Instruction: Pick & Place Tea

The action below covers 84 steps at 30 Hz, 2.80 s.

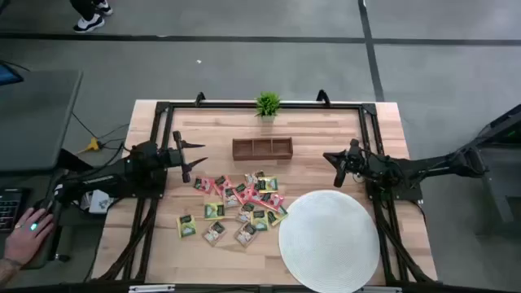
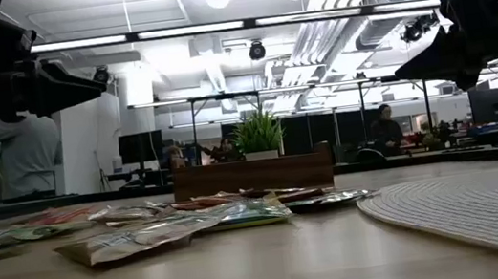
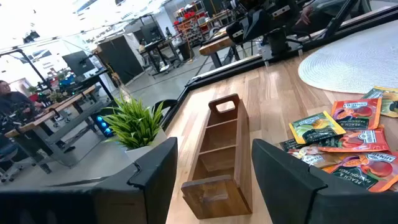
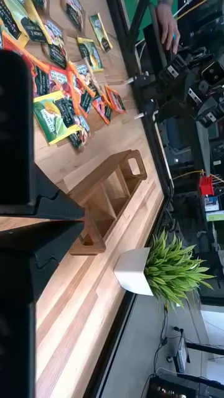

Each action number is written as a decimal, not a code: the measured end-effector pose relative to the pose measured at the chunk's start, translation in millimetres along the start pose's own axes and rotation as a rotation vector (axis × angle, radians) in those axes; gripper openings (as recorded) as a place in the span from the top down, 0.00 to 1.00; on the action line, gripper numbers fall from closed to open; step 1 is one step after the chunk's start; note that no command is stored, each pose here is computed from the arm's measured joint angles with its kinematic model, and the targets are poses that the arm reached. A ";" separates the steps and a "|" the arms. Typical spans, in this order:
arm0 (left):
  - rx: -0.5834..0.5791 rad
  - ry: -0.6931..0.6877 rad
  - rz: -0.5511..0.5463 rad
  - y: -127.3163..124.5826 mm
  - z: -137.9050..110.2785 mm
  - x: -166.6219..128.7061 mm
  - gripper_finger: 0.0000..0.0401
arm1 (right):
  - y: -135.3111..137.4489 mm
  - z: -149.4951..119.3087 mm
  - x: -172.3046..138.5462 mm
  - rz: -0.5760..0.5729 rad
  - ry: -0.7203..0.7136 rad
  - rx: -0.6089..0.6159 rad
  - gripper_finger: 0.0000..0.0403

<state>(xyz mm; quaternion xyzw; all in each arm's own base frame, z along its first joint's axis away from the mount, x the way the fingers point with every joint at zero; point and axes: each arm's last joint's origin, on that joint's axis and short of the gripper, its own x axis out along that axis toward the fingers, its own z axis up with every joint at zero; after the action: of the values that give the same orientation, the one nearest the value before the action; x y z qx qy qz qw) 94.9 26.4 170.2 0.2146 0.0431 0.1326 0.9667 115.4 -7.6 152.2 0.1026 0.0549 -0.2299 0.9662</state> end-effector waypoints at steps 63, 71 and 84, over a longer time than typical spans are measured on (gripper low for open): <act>0.317 0.095 0.313 11.8 4.3 -2.3 0.50 | 0.1 0.1 0.0 0.001 0.000 0.000 0.97; 0.324 0.098 0.292 10.9 3.3 -2.0 0.50 | 0.1 0.1 0.0 0.001 0.000 0.000 0.97; 0.145 -0.088 0.176 9.3 12.2 -1.9 0.50 | 0.0 0.0 0.0 0.000 0.000 0.000 0.97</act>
<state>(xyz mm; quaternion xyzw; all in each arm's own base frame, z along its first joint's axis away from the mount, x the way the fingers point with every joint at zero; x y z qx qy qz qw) 92.5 29.0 185.2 0.2924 -0.0087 0.2039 0.9343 115.4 -7.6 152.2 0.1026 0.0547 -0.2297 0.9663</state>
